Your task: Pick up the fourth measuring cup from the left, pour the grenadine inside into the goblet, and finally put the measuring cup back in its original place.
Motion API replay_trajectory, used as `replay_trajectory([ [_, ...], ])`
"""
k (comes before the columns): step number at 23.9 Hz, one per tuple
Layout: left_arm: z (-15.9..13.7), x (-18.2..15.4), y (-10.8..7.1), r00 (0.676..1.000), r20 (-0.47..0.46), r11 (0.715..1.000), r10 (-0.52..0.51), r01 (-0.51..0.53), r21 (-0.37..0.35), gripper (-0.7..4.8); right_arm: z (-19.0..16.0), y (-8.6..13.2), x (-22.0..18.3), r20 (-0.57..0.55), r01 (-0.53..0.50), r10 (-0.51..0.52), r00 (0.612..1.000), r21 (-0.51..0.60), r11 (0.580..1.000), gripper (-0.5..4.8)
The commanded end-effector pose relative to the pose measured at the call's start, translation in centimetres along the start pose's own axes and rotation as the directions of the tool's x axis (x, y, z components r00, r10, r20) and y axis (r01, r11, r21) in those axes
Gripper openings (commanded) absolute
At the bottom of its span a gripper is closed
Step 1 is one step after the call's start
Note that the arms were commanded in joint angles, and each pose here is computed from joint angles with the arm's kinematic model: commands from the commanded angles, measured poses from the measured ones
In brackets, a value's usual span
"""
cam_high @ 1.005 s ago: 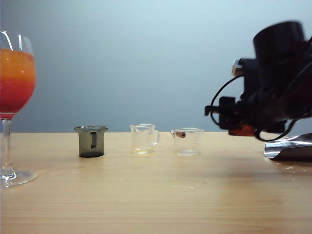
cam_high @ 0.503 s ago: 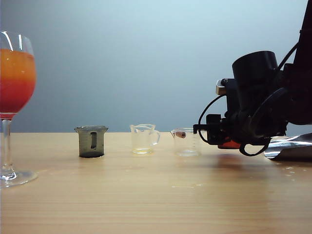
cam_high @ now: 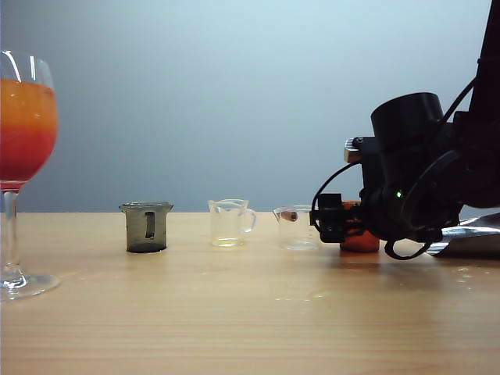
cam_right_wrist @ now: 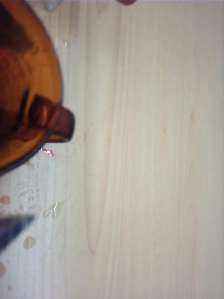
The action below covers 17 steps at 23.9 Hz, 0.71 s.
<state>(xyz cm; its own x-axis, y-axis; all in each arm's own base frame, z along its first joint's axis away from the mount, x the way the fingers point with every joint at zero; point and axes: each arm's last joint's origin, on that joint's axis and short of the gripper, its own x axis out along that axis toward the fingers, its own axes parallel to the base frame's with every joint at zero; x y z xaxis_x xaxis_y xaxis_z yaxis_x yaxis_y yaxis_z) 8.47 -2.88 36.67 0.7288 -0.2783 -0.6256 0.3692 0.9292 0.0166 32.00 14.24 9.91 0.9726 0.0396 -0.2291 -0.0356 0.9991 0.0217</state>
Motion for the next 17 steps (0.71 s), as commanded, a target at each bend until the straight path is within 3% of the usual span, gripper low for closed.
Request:
replay_trajectory([
  [1,0.1,-0.1,0.0,1.0,0.011,1.0,0.002,-0.002,-0.001,-0.04,1.2,0.0,-0.3,0.036,-0.001,0.001,0.999,0.016,1.0,4.79],
  [9,0.1,-0.1,0.0,1.0,0.011,1.0,0.001,-0.001,-0.001,-0.03,2.1,-0.5,-3.9,0.022,-0.027,0.026,0.999,0.005,1.0,4.79],
  [12,0.1,-0.1,0.0,1.0,0.011,1.0,0.001,-0.001,-0.001,-0.03,3.4,-1.3,-7.0,0.046,-0.109,0.109,0.993,0.015,0.994,4.79],
  [13,0.1,-0.1,0.0,1.0,0.011,1.0,0.002,-0.002,-0.001,-0.04,3.9,-1.5,-7.8,0.044,-0.141,0.14,0.989,0.018,0.99,4.4],
  [14,0.1,-0.1,0.0,1.0,0.011,1.0,0.001,-0.001,-0.001,-0.04,4.8,-2.0,-9.4,0.035,-0.202,0.201,0.979,0.015,0.979,1.34],
  [15,0.1,-0.1,0.0,1.0,0.011,1.0,0.001,-0.001,-0.001,-0.04,5.3,-2.2,-10.2,0.032,-0.228,0.227,0.973,0.013,0.974,-0.24],
  [17,0.1,-0.1,0.0,1.0,0.011,1.0,0.001,-0.001,-0.001,-0.04,7.3,-2.9,-12.5,0.036,-0.275,0.274,0.961,0.023,0.961,-0.07],
])
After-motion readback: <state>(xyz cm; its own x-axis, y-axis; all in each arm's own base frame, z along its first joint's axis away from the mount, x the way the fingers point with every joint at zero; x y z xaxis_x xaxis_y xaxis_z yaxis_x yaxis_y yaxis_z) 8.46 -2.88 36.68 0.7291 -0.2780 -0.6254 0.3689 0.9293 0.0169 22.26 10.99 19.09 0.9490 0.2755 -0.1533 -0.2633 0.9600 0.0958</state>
